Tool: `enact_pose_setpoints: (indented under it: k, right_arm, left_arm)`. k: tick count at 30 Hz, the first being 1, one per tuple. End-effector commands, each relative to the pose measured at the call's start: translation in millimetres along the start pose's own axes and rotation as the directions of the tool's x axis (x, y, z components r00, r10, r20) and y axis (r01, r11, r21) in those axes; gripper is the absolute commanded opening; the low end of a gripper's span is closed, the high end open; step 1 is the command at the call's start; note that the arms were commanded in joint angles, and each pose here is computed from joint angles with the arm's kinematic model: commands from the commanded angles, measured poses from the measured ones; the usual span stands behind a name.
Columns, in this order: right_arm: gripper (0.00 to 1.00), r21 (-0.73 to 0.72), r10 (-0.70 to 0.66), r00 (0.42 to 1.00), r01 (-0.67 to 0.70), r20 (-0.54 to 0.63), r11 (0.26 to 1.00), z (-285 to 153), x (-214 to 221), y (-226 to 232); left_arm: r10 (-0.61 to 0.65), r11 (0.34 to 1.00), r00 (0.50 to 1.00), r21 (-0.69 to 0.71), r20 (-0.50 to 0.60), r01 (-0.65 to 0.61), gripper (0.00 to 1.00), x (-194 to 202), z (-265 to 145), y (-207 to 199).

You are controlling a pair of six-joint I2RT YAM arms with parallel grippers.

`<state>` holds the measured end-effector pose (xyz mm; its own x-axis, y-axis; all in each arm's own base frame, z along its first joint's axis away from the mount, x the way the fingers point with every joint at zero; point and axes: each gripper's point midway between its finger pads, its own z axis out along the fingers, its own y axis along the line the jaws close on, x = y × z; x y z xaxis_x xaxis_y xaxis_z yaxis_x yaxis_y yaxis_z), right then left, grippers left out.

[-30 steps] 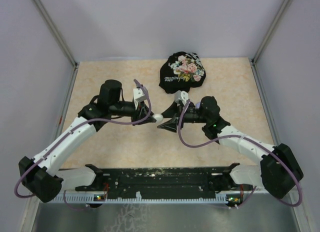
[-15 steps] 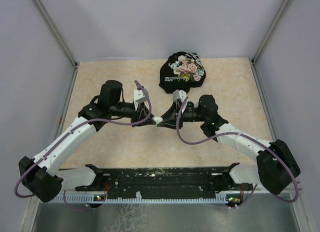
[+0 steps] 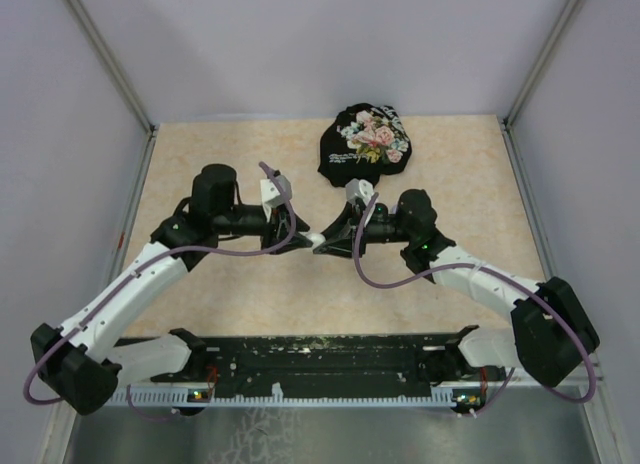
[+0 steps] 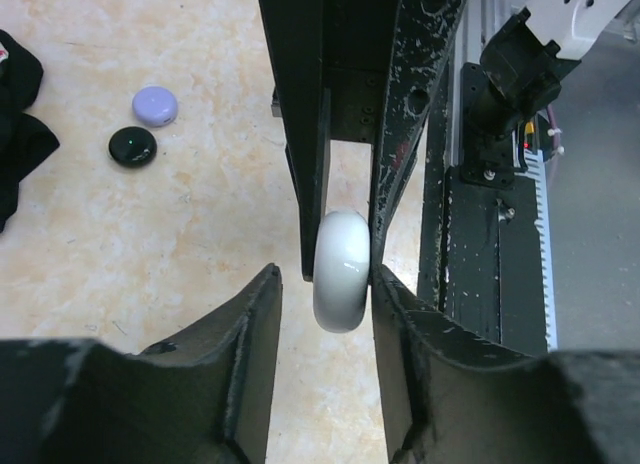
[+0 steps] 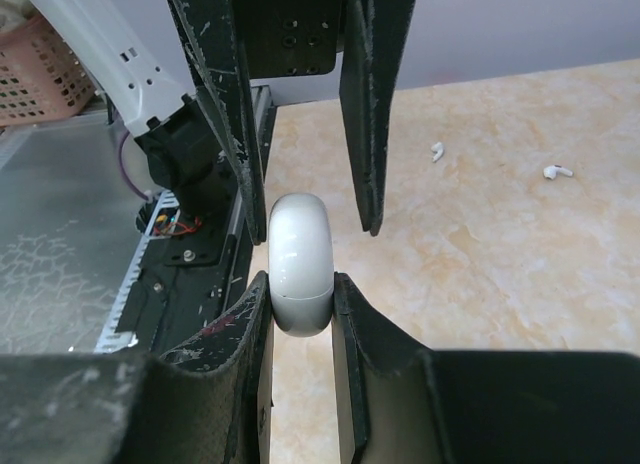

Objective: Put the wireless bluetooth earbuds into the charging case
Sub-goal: Pick up the charging case at the center of the board, then open the charging case.

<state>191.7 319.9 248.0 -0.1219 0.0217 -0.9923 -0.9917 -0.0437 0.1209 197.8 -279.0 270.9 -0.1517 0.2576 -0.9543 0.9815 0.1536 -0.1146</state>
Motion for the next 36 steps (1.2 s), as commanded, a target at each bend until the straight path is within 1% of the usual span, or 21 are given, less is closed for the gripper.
enact_pose_setpoints:
  k: [1,6,9,10,12,16,25,29,36]
  right_arm:
    - [0.0,-0.036,-0.045,0.999,0.046,0.03,0.998,2.4,-14.0,4.0]
    - [0.0,-0.037,-0.049,0.998,0.05,0.032,0.998,2.0,-15.0,4.9]
    - [0.0,-0.033,-0.048,0.998,0.049,0.033,0.998,1.8,-15.0,4.5]
    - [0.0,-0.032,-0.049,0.998,0.05,0.034,0.998,1.8,-15.3,4.3]
    - [0.0,-0.03,-0.05,0.998,0.051,0.035,0.998,1.8,-15.5,4.0]
    - [0.0,-0.033,-0.05,0.998,0.051,0.039,0.998,1.9,-16.5,4.7]
    - [0.0,-0.058,-0.052,0.998,0.054,0.043,0.997,1.0,-16.1,10.3]
    - [0.0,-0.071,-0.05,0.998,0.052,0.04,0.996,0.0,-14.2,13.6]
    - [0.0,-0.077,-0.038,0.999,0.041,0.031,0.996,-0.7,-9.8,14.9]
  left_arm:
    - [0.028,1.0,0.998,-0.016,0.048,-0.027,0.48,-11.9,1.6,3.2]
    - [0.003,1.0,0.999,-0.024,0.037,-0.003,0.48,-7.5,5.3,7.9]
    - [-0.004,1.0,0.999,-0.006,0.032,0.004,0.49,-4.7,6.6,5.5]
    - [-0.007,1.0,0.999,0.007,0.032,0.007,0.49,-4.2,6.9,3.4]
    - [-0.01,1.0,0.999,0.025,0.033,0.01,0.53,-3.4,7.5,0.5]
    - [-0.024,1.0,1.0,0.016,0.017,0.024,0.54,2.0,9.9,4.4]
    - [-0.064,0.987,0.998,-0.145,0.011,0.065,0.5,-0.8,5.1,30.4]
    - [-0.096,0.967,0.995,-0.234,0.041,0.103,0.49,-3.6,-1.9,45.0]
    - [-0.116,0.959,0.99,-0.251,0.075,0.131,0.49,-8.0,-6.8,51.5]
